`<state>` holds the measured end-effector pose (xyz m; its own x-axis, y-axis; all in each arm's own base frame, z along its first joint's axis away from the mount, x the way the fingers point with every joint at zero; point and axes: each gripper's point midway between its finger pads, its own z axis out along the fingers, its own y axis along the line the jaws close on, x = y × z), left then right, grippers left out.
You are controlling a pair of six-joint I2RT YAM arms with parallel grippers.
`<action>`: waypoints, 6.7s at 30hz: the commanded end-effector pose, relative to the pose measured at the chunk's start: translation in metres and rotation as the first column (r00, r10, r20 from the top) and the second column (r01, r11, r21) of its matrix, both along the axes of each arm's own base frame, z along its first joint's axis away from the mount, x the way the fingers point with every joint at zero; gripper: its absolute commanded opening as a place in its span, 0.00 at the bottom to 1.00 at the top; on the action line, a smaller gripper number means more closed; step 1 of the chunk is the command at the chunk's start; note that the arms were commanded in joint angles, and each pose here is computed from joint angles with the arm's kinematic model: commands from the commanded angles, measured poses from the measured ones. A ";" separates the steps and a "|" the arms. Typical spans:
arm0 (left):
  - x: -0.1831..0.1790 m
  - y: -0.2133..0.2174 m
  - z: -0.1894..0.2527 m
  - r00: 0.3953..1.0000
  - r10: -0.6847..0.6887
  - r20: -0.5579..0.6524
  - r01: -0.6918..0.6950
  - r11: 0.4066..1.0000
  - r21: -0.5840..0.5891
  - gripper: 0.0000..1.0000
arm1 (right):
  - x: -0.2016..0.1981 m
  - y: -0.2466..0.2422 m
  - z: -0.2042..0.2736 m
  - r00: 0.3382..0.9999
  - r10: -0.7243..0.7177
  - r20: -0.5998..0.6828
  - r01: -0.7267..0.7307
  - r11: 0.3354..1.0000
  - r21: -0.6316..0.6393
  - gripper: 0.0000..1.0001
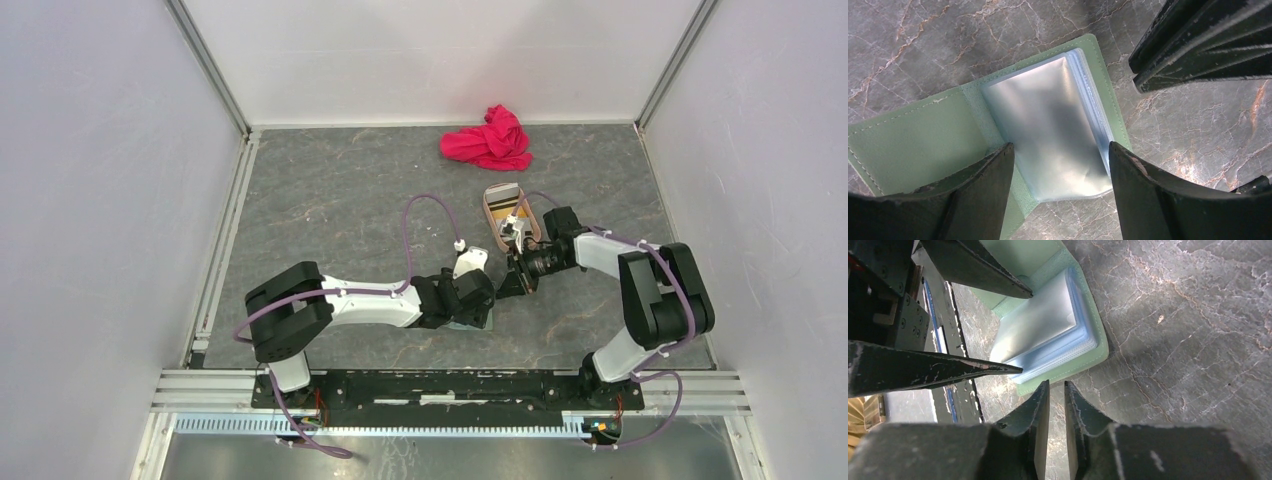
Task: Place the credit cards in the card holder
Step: Open the card holder at the center of the board.
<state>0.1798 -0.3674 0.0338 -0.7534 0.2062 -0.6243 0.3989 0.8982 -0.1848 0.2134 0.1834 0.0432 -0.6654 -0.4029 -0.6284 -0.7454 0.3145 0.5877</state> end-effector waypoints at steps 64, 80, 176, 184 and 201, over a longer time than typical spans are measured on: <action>0.015 0.058 0.017 0.965 0.204 -0.162 -0.246 0.921 -0.302 0.60 | -0.006 0.019 -0.022 0.997 0.052 -0.052 -0.055 0.997 -0.060 0.03; 0.023 0.092 0.133 0.977 0.195 0.087 -0.100 0.777 -0.621 0.63 | -0.007 0.026 0.017 0.983 0.136 0.123 -0.142 0.989 0.042 0.19; 0.008 -0.003 -0.003 0.998 0.056 0.040 -0.060 0.993 0.104 0.72 | -0.004 0.018 -0.017 0.997 0.070 -0.038 -0.071 0.996 -0.046 0.15; 0.006 0.000 0.001 0.998 0.058 0.040 -0.061 0.995 0.085 0.69 | -0.004 0.018 -0.017 0.997 0.070 -0.038 -0.072 0.996 -0.046 0.15; 0.008 0.012 -0.001 0.997 0.073 -0.035 -0.074 0.996 -0.038 0.59 | -0.004 0.017 -0.018 0.997 0.072 -0.037 -0.073 0.996 -0.050 0.15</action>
<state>0.1874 -0.3577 0.0281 -0.7713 0.1761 -0.6117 0.3556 0.9162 -0.1846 0.2000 0.1984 0.0214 -0.6677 -0.4823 -0.5670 -0.7328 0.2920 0.6145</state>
